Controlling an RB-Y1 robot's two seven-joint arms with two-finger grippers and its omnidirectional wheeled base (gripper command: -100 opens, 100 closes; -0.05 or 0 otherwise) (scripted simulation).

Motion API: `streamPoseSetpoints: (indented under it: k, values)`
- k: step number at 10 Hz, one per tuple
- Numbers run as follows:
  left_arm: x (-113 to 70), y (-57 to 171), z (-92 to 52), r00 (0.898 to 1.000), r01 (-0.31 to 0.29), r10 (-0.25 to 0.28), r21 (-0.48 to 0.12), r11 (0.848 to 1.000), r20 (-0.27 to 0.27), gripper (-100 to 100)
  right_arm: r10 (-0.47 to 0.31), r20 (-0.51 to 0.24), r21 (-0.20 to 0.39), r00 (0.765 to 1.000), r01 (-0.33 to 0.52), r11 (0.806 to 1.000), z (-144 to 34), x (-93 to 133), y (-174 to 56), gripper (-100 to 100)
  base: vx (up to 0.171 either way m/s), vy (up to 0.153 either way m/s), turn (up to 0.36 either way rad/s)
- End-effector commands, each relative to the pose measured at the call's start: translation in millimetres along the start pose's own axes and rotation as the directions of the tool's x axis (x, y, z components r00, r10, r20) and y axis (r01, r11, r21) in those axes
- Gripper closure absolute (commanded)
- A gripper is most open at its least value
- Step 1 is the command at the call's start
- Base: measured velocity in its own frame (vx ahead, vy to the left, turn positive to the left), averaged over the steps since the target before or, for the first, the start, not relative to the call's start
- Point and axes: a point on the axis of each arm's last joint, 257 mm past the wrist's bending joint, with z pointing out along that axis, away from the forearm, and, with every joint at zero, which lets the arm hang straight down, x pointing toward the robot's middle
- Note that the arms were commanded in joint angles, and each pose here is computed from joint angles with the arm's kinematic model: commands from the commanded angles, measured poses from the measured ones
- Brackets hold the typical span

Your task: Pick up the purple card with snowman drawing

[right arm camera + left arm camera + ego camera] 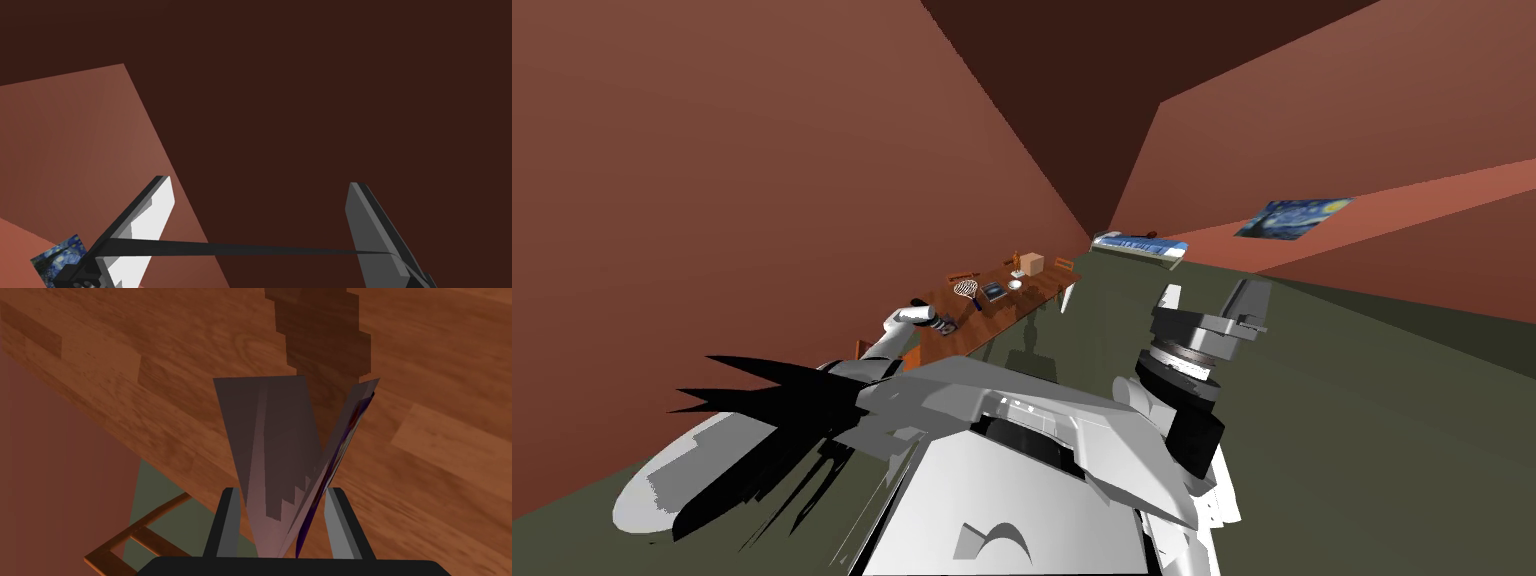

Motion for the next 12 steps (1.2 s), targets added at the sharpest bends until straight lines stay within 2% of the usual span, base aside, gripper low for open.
streamPoseSetpoints:
  k: [1,2,4,5,6,8,9,11,12]
  values:
    - [-12.3,0,-3.5,1.0,-0.017,0.017,0.008,1.0,0.005,100,0.0,0.0,0.0,1.0,0.0,1.0,0.0,0,0,0,0.063,-0.018,-0.003]
    - [-18.7,-2,-10.4,1.0,0.003,-0.003,-0.006,1.0,-0.007,100,0.0,0.0,0.0,1.0,0.0,1.0,0.0,0,0,0,0.113,-0.043,0.031]
    - [-34.2,1,-15.9,1.0,-0.03,0.03,0.008,1.0,0.002,100,0.0,0.0,0.0,1.0,0.0,1.0,0.0,0,0,0,0.087,-0.044,0.021]
    - [-33.1,1,-17.5,0.999,-0.036,0.036,0.012,0.999,-0.002,100,0.0,0.0,0.0,1.0,0.0,1.0,0.0,0,0,0,0.009,0.003,-0.007]
    - [-43.2,0,-24.8,1.0,-0.02,0.019,-0.003,1.0,-0.008,100,0.0,0.0,0.0,1.0,0.0,1.0,0.0,0,0,0,0.083,-0.026,0.032]
    - [-53.4,3,-32.5,0.998,-0.056,0.056,0.01,0.998,-0.004,100,0.0,0.0,0.0,1.0,0.0,1.0,0.0,0,0,0,0.085,-0.022,0.019]
    - [-58.3,1,-40.6,0.999,-0.041,0.041,-0.003,0.999,-0.015,100,0.0,0.0,0.0,1.0,0.0,1.0,0.0,0,0,0,0.109,-0.045,0.033]
    - [-74.0,7,-46.3,0.997,-0.071,0.071,0.001,0.997,0.001,100,0.0,0.0,0.0,1.0,0.0,1.0,0.0,0,0,0,0.082,-0.022,0.02]
    - [-74.2,8,-50.0,0.996,-0.085,0.085,0.006,0.996,-0.003,100,0.0,0.0,0.0,1.0,0.0,1.0,0.0,0,0,0,0.014,-0.001,-0.007]
